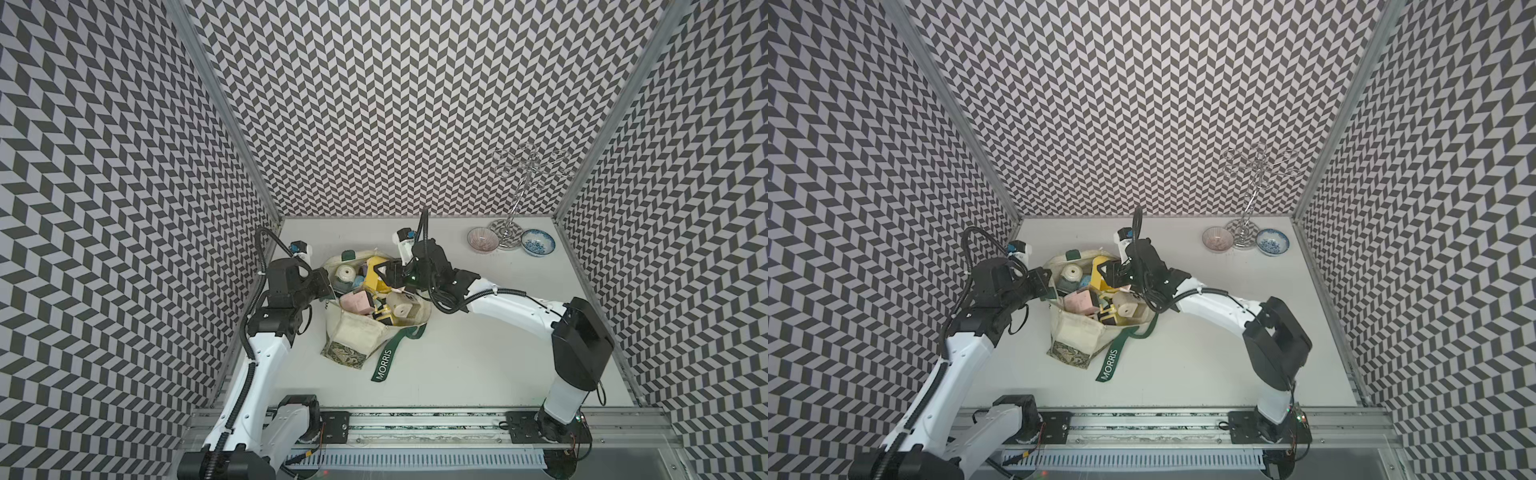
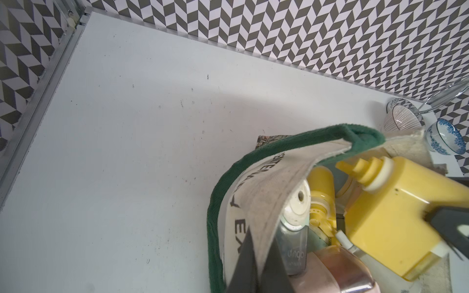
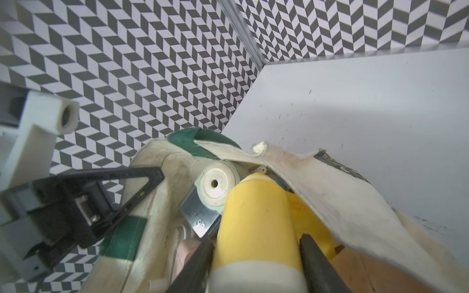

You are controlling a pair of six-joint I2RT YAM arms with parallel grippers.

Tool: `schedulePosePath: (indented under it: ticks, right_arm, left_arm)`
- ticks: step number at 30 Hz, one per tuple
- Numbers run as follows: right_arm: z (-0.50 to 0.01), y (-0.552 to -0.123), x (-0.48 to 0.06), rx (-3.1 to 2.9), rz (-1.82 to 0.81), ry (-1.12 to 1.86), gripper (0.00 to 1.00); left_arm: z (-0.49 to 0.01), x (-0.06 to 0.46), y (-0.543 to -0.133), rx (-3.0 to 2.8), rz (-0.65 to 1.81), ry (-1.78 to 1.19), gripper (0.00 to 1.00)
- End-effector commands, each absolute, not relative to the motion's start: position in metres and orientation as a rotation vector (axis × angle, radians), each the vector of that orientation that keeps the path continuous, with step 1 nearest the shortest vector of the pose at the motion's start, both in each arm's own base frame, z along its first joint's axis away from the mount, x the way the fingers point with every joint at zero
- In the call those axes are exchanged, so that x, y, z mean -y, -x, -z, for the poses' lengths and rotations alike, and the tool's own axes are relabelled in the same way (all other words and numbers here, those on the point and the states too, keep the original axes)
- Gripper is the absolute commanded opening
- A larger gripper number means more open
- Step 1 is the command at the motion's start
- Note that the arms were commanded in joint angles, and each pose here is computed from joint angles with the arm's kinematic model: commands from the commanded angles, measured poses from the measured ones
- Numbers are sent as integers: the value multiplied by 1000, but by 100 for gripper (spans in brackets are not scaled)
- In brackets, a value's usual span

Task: Take out the pencil sharpeners from the tote bags
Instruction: Pick up the pencil sharpener from the canvas bag.

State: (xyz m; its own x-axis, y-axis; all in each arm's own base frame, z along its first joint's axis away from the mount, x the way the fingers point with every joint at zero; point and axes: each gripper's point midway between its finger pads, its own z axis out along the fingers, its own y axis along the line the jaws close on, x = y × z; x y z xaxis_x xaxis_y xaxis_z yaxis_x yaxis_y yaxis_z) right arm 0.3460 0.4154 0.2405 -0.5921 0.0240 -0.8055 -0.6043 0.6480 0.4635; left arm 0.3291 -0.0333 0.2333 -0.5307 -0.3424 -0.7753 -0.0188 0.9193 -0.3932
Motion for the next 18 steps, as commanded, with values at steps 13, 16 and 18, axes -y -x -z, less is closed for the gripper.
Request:
schedulePosePath:
  ticks: [13, 16, 18]
  right_arm:
    - [-391, -342, -318, -1489, -552, 443, 34]
    - [-386, -354, -281, -1477, -449, 366, 35]
    - [-377, -363, -258, -1475, -404, 326, 35]
  left_arm:
    - [-250, 32, -331, -2039, 401, 235, 0]
    - [-252, 32, -330, -2035, 401, 233, 0]
    - [-252, 32, -330, -2033, 403, 231, 0]
